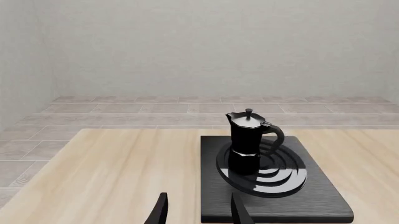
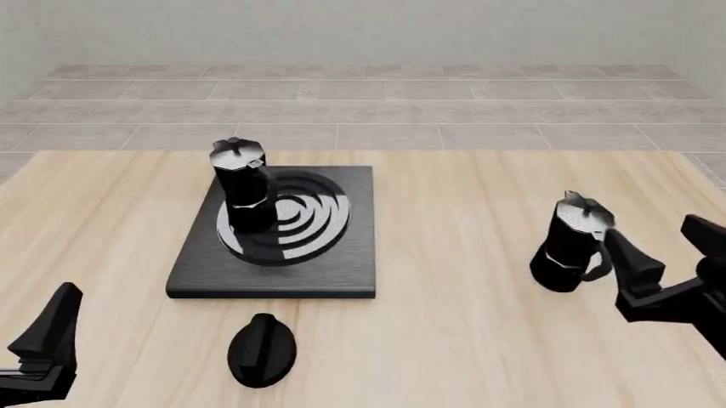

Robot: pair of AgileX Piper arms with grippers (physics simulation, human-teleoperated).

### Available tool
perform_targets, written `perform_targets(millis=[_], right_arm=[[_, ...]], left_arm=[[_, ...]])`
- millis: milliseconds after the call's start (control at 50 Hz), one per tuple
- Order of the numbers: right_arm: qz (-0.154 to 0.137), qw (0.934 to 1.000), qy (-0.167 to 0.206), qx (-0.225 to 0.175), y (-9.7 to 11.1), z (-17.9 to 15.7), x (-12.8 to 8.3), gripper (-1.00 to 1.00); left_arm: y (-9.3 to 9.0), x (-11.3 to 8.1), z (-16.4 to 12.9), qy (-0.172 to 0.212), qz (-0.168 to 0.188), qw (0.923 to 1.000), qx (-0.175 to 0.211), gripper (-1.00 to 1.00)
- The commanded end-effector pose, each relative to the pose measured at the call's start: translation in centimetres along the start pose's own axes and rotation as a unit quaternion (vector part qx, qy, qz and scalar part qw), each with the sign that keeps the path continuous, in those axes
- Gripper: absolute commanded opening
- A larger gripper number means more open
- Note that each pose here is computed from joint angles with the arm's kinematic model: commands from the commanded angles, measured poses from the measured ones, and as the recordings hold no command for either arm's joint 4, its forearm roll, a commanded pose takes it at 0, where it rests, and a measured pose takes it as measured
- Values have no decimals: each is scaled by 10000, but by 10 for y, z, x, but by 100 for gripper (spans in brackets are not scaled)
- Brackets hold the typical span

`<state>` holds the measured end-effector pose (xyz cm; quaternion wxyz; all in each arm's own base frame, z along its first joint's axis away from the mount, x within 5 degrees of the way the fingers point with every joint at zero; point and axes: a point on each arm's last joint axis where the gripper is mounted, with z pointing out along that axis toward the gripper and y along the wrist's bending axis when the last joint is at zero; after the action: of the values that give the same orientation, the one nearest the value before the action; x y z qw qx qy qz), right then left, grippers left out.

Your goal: Put both moka pots on the stove.

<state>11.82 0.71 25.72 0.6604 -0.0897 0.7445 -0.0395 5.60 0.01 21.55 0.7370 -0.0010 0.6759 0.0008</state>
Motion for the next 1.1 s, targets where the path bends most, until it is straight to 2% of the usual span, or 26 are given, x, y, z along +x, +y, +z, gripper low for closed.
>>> perform_targets(millis=[20, 420, 1100], right_arm=[[180, 9991, 381, -87, 1, 9, 3, 100], [427, 9955, 846, 39, 0, 22, 23, 100], [272, 9943, 1031, -4, 5, 48, 53, 100]], left_arm=[[0, 0, 0, 0, 0, 10000, -1, 100], [0, 0, 0, 1, 0, 10000, 0, 100], [0, 1, 0, -2, 1, 10000, -10, 100]])
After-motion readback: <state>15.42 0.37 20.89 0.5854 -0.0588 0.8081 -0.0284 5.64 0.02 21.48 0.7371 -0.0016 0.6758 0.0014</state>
